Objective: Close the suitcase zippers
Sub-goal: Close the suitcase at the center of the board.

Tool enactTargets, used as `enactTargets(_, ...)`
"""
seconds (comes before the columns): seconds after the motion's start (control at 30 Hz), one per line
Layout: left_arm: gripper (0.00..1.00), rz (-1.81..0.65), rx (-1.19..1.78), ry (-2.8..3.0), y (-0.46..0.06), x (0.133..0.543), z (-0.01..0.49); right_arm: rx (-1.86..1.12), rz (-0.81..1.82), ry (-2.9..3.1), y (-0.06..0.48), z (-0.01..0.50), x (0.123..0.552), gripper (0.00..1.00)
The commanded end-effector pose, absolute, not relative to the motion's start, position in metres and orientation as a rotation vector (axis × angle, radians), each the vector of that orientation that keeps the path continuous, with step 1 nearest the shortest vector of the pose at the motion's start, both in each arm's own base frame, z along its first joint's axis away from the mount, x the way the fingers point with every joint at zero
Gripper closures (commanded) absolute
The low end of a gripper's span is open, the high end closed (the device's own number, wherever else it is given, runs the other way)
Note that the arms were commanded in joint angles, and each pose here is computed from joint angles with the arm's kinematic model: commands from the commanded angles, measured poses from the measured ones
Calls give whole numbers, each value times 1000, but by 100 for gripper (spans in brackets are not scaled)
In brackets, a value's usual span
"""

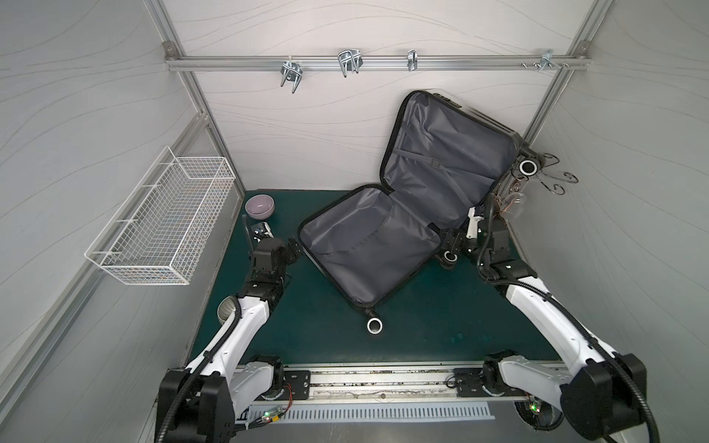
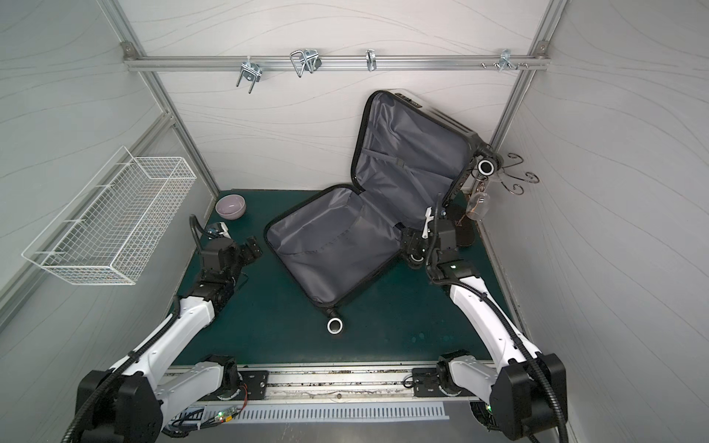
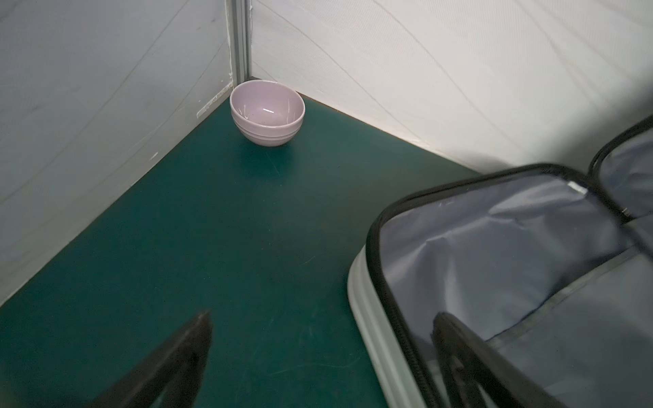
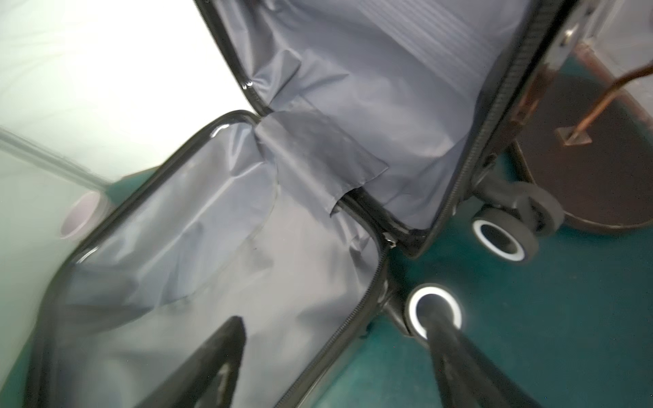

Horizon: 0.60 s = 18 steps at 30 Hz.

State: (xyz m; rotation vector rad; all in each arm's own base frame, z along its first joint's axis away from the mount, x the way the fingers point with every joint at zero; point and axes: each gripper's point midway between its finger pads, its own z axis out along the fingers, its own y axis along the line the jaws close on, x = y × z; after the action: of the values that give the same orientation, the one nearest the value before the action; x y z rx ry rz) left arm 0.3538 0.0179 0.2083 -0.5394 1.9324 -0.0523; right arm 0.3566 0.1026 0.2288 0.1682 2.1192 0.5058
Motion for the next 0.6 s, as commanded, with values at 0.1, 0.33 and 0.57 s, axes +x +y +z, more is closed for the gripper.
enactTargets(0.1,9,-269,-656,2026,-4,336,255,216,681,2237,118,293,355,23)
enactTargets(0.33,19,-207,-584,2355,-15,294,230,317,291,2104,58,372,377,14)
enactTargets(0.57,9,-338,-628,2480,-33,278,206,385,-24,1934,-6,451,394,14)
